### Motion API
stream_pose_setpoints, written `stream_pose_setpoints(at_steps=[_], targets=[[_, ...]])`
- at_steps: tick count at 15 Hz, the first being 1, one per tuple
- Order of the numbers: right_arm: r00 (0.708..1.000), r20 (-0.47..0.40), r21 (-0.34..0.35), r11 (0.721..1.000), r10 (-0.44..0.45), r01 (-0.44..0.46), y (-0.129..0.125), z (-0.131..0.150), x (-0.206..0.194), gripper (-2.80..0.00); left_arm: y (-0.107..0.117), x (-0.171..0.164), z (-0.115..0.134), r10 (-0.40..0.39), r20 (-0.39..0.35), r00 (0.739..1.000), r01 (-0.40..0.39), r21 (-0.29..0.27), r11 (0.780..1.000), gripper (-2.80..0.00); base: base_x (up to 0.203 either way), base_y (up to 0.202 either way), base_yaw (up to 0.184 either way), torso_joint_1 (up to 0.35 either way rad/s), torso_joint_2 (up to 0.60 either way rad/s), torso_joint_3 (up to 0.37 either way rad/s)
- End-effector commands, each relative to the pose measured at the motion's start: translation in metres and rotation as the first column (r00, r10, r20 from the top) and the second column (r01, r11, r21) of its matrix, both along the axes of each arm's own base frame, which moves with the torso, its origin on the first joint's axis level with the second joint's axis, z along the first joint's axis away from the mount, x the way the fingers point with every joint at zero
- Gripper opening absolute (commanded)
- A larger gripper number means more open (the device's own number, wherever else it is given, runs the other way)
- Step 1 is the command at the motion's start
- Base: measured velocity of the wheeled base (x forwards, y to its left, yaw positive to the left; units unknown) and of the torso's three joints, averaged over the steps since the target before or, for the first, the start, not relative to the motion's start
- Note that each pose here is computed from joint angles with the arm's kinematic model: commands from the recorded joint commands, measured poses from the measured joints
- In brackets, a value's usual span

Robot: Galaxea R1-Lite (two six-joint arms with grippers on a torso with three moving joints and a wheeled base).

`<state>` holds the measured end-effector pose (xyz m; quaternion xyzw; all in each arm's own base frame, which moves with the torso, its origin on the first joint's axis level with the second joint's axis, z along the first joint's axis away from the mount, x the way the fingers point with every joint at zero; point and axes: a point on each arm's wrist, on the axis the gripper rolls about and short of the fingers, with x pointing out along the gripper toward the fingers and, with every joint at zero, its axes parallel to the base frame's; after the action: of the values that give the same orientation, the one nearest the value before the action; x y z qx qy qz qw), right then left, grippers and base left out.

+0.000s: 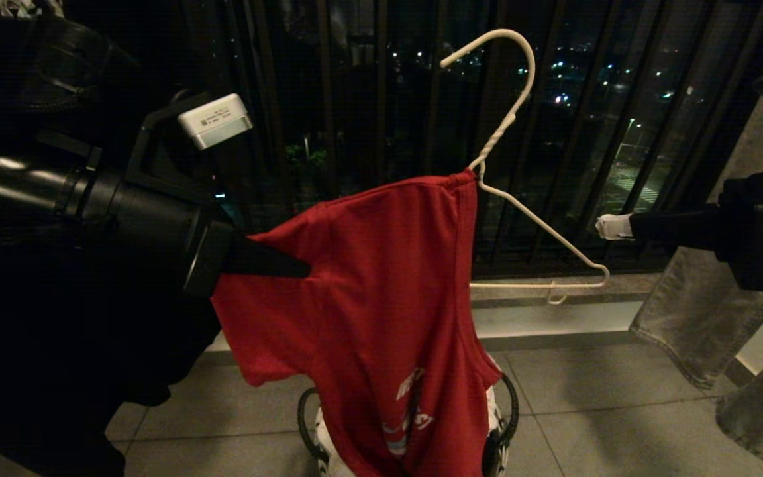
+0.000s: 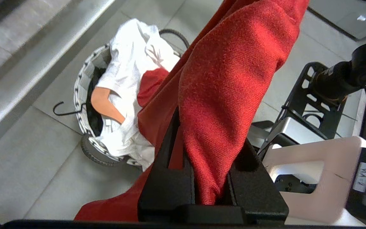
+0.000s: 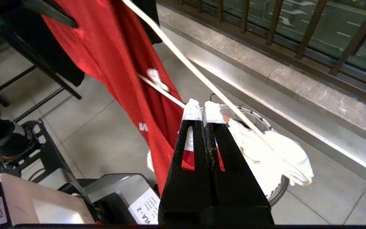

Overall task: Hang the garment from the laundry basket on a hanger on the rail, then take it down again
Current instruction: Hang the clothes on the clothes rack

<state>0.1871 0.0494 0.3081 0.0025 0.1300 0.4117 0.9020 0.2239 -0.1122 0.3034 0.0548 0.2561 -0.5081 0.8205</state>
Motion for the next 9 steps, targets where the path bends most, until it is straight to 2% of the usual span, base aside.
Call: stream_pose_setpoints(at_steps=[1, 5, 9], targets=[[1.000, 0.003, 0.001, 1.000, 0.005, -0.005, 0.000, 0.000, -0.001, -2.80, -0.006, 0.010, -0.009, -0.007, -0.035, 0.999, 0.008, 0.012, 1.000, -2.80, 0.000, 0.000, 0.000, 0.000, 0.00, 0.000], [0.999, 0.038, 0.007, 1.000, 0.006, -0.006, -0.002, 0.007, -0.014, -2.80, -0.011, 0.012, -0.009, -0.021, -0.037, 0.999, 0.022, 0.013, 1.000, -2.80, 0.000, 0.000, 0.000, 0.000, 0.00, 0.000], [1.000, 0.006, 0.004, 1.000, 0.031, -0.031, 0.002, 0.001, -0.009, -2.80, -0.009, 0.010, -0.006, -0.016, -0.029, 0.999, 0.016, 0.007, 1.000, -2.80, 0.000, 0.000, 0.000, 0.000, 0.00, 0.000]])
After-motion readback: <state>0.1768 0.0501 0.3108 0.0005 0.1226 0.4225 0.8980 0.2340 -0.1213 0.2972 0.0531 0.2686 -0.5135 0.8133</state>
